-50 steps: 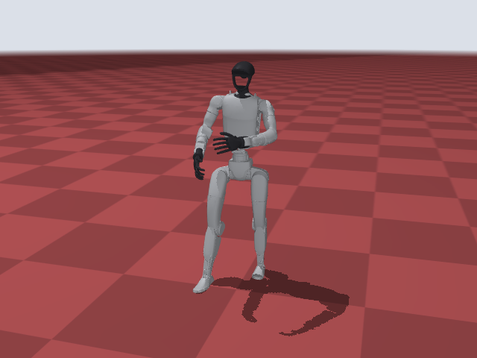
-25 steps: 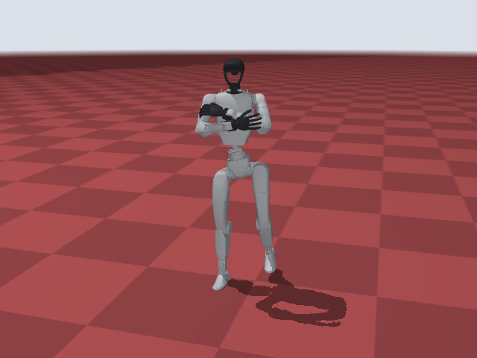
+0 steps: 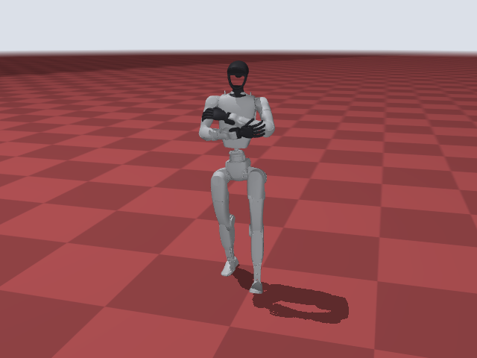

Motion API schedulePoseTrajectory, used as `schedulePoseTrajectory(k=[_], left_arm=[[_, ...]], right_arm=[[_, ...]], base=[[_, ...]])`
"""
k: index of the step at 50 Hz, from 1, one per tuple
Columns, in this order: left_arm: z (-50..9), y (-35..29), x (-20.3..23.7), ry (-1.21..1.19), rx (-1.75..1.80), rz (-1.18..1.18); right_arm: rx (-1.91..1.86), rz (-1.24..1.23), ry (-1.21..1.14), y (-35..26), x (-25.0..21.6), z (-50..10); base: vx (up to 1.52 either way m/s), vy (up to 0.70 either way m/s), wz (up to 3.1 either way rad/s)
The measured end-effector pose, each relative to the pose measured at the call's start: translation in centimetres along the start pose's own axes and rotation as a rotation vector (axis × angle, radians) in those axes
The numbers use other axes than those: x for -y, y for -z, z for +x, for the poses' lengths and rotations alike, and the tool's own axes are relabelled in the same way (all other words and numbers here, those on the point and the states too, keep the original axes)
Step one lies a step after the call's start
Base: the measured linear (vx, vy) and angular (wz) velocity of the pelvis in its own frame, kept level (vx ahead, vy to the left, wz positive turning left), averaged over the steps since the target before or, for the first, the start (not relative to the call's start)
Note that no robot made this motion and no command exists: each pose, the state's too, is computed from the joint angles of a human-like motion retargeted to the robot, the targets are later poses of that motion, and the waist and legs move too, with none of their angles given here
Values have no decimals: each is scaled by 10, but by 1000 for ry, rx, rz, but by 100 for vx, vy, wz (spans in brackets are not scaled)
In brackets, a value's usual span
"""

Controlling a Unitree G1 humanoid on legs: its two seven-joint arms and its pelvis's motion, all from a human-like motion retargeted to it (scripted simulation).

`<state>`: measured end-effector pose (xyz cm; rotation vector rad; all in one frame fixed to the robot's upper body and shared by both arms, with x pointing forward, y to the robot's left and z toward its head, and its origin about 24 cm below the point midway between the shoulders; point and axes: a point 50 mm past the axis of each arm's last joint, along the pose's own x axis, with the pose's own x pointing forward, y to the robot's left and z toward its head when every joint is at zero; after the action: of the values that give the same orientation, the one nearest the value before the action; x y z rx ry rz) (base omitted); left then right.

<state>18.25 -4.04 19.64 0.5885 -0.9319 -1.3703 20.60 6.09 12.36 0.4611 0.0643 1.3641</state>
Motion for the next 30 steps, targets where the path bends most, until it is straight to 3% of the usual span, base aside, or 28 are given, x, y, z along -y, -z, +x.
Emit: schedulePoseTrajectory(k=[18,30], left_arm=[[-2,2,12,72,-31,-131],[5,5,18,60,-4,-286]], right_arm=[[-39,-396,-192,-29,-9,-8],[-50,-272,-161,-16,-3,-13]], base=[[40,20,-6],[31,8,52]])
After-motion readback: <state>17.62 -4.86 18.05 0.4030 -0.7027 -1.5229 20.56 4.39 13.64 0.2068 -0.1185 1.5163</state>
